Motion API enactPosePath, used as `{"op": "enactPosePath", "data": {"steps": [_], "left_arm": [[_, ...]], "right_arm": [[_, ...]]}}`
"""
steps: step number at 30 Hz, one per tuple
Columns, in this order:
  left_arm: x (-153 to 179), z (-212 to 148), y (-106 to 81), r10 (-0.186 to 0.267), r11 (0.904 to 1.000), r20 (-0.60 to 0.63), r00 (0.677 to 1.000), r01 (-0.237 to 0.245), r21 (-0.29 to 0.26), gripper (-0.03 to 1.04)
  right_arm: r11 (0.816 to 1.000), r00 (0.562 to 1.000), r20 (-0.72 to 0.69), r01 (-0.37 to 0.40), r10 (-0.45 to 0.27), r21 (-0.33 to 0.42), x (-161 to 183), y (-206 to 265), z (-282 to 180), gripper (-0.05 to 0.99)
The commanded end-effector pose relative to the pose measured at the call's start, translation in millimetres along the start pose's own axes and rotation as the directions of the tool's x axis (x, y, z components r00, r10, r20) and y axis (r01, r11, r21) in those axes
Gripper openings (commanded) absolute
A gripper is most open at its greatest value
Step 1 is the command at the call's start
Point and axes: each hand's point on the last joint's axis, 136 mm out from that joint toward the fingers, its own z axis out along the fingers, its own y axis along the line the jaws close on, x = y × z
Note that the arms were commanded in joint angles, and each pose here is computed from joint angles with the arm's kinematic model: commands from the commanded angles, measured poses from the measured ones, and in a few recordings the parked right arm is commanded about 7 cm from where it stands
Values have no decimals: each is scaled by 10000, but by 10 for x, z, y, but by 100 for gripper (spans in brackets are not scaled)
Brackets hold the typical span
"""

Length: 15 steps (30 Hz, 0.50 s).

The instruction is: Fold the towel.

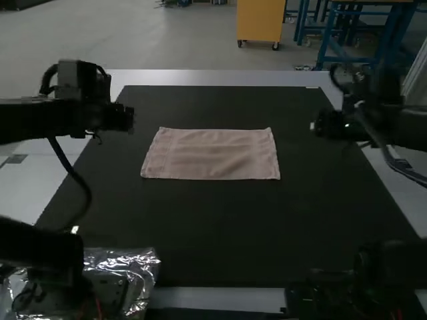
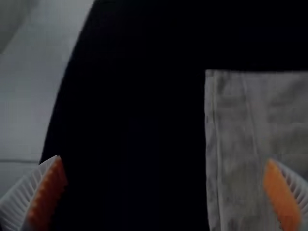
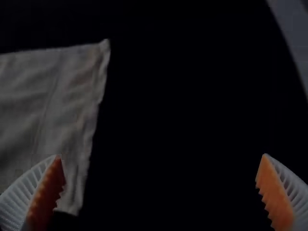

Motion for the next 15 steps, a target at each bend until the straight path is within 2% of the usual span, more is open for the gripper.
{"op": "enactPosePath", "data": {"steps": [1, 9, 15], "left_arm": [[-117, 83, -48, -239, 9994, 181, 9996, 234, 273, 96], [71, 457, -98, -158, 9995, -520, 9985, 172, 278, 95], [123, 741, -131, -130, 9996, -489, 9987, 143, 263, 93]], "right_arm": [[9980, 9996, -277, 25, -42, -639, 53, 206, 85, 91], [9909, 9926, -1198, -368, 212, -1297, 252, 498, 444, 91], [9888, 9972, -742, -201, 92, -1480, 170, 574, 697, 91]]}}
